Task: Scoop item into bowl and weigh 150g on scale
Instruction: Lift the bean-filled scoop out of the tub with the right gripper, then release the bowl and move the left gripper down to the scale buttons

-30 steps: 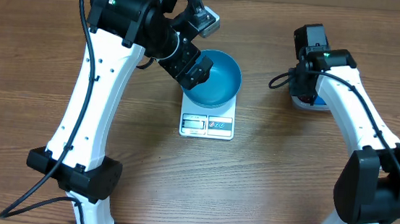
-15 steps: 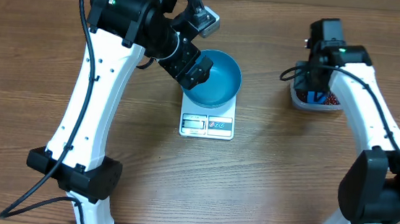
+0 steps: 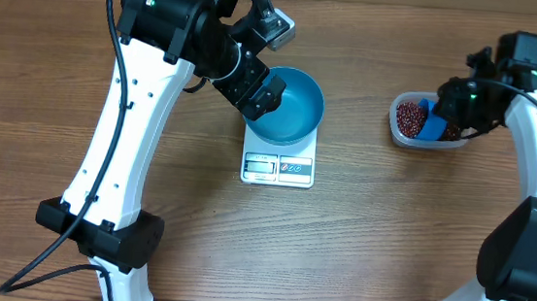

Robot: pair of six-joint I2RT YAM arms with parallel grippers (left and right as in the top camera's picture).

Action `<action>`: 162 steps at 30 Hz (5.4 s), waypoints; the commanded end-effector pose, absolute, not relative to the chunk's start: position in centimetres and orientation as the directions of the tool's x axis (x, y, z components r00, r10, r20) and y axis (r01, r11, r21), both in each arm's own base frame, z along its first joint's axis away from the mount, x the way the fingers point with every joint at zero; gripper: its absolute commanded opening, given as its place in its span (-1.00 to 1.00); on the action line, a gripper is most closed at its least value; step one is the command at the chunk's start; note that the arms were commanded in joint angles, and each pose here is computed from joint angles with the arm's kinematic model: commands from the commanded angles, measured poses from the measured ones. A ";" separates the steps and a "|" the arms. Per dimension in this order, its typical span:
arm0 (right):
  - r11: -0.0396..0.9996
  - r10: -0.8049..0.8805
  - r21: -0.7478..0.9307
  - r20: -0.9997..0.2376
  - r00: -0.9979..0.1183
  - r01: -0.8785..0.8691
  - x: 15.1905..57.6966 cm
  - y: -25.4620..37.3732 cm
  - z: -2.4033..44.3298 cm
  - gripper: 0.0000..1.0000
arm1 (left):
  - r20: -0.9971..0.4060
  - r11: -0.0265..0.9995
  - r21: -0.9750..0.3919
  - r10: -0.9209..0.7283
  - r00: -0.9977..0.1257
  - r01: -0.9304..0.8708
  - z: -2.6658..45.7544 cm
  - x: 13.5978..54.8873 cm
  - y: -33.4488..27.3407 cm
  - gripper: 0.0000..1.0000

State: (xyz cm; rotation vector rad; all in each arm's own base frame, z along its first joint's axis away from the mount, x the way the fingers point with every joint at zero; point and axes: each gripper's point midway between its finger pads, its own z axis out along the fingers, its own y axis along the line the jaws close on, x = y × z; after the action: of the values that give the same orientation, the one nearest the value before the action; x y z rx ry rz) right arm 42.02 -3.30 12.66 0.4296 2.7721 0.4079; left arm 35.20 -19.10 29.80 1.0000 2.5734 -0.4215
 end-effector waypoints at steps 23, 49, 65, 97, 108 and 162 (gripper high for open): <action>0.789 0.457 0.508 -0.108 -0.883 0.346 40.9 -1.3 13.8 -0.92 | -0.420 0.694 -0.153 0.599 -0.682 0.704 29.6 35.2 -19.3 0.99; 0.713 0.545 0.561 -0.067 -0.836 0.420 40.2 -4.8 14.0 -0.92 | -0.420 0.694 -0.153 0.599 -0.682 0.704 29.6 35.2 -19.3 0.99; 0.593 0.544 0.734 -0.060 -0.837 0.333 39.8 -5.7 16.5 -0.92 | -0.420 0.694 -0.153 0.599 -0.682 0.704 29.6 35.2 -19.3 0.99; 0.368 0.472 0.929 -0.229 -0.851 -0.046 40.1 -4.3 23.1 -0.92 | -0.420 0.694 -0.153 0.599 -0.682 0.704 29.6 35.2 -19.3 0.99; 0.406 0.470 0.914 -0.216 -0.856 -0.008 39.9 -4.6 22.2 -0.93 | -0.467 0.691 -0.131 0.590 -0.659 0.711 30.1 36.3 -19.8 0.99; 0.423 0.464 0.906 -0.204 -0.862 0.013 39.5 -4.5 21.7 -0.92 | -0.325 0.525 0.076 0.817 -0.477 0.848 24.3 24.7 -26.6 -0.91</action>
State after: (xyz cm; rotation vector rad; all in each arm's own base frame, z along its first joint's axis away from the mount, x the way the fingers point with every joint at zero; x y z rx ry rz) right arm 39.45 -4.53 21.29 0.4364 2.2821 1.4209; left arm 26.07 -28.10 23.26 1.4391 2.4638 -0.1098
